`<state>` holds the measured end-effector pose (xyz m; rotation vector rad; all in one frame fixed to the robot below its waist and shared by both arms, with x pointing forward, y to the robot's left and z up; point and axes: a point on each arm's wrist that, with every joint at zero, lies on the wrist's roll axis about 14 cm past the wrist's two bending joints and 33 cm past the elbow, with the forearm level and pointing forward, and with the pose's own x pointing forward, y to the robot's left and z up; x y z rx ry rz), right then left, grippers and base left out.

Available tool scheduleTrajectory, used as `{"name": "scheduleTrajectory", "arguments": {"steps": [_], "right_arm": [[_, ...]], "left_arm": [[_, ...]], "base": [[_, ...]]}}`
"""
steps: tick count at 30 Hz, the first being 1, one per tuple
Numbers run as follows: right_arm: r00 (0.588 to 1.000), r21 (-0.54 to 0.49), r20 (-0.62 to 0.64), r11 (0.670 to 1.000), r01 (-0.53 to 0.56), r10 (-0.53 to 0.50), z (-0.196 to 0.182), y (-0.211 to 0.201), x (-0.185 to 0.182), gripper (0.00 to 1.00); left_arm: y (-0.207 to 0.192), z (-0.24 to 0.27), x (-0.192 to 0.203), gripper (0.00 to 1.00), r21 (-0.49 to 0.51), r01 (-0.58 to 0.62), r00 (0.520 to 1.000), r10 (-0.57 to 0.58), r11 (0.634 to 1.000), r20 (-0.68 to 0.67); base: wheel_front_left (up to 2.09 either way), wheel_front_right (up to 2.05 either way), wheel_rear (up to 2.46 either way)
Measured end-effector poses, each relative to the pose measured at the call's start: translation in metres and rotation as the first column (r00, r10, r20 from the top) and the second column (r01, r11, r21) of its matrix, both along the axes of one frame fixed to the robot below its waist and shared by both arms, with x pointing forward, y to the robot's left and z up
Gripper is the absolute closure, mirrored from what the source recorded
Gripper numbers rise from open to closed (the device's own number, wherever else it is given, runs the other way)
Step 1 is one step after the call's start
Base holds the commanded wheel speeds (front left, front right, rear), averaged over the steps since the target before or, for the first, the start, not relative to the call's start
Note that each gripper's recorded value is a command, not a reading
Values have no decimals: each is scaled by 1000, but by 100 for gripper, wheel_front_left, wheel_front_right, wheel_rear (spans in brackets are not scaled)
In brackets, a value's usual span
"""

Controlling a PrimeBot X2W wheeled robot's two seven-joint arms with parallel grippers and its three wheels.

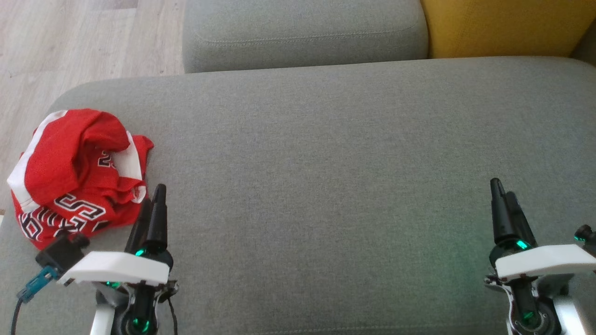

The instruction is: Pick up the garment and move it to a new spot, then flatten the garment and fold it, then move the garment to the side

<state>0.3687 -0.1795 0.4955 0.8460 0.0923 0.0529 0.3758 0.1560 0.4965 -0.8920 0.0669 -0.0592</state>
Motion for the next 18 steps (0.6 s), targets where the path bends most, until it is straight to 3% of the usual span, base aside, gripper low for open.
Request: {"name": "scheduleTrajectory", "arguments": {"steps": [18], "right_arm": [[998,-235,19,971,-51,57,2,11,0,0]], "left_arm": [[-8,7,2,0,264,25,998,-38,964,47]], "base": [[0,0,0]]}}
